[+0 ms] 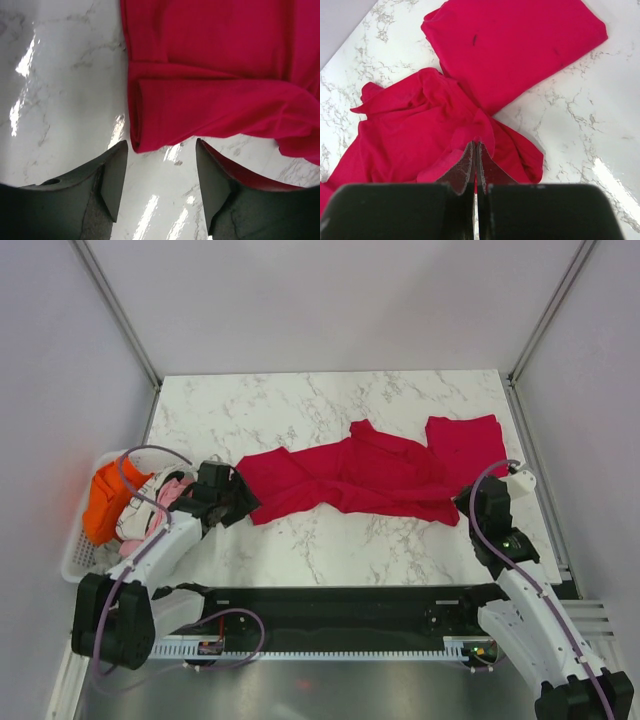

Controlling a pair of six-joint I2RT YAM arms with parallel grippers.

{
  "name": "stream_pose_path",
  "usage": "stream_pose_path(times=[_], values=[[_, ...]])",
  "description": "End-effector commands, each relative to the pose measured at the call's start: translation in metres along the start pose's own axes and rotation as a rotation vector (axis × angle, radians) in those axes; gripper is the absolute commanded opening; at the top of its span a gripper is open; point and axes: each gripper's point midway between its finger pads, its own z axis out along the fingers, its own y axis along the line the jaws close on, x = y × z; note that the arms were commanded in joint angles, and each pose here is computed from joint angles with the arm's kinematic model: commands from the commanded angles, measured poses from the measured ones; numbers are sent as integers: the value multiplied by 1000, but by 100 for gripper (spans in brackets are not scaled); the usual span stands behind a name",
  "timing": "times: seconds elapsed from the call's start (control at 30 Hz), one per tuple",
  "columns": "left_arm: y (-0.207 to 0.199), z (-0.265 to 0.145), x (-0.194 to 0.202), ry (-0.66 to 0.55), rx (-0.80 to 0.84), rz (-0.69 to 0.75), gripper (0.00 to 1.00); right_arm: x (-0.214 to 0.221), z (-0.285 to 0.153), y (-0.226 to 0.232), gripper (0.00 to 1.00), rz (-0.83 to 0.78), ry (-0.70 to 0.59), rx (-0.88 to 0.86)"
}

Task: Fold and stack the t-shirts
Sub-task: Flatten the tshirt out

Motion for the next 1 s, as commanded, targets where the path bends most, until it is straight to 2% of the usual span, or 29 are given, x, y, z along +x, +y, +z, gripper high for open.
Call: stream_pose_path(times=[0.0,0.03,0.3,0.4,0.43,0.53,0.73,0.87,0.9,0.97], values=[[-18,11,-34,-102,21,47,62,-7,0,15,0,44,-24,-65],[-19,14,-33,-95,28,47,57,-6,2,14,0,42,-21,-61],[-24,39,-27,-46,38,34,40,-5,6,18,0,38,-13,-59],[-27,39,-32,-61,44,33,18,-7,6,21,0,39,-14,-66],[-30,37,-38,-81,46,43,2,-6,6,21,0,38,-13,-65],[-38,25,-56,-142,57,63,2,-7,9,24,0,21,-9,-70],[-76,-37,-94,-307,197,117,2,-27,11,42,0,3,-29,-78],[-77,-62,-67,-271,225,135,2,-42,4,44,0,20,-66,-70],[-85,-75,-55,-277,284,140,2,-43,2,43,0,28,-73,-73],[-70,-64,-19,-215,288,149,2,-42,-1,39,0,39,-77,-69]])
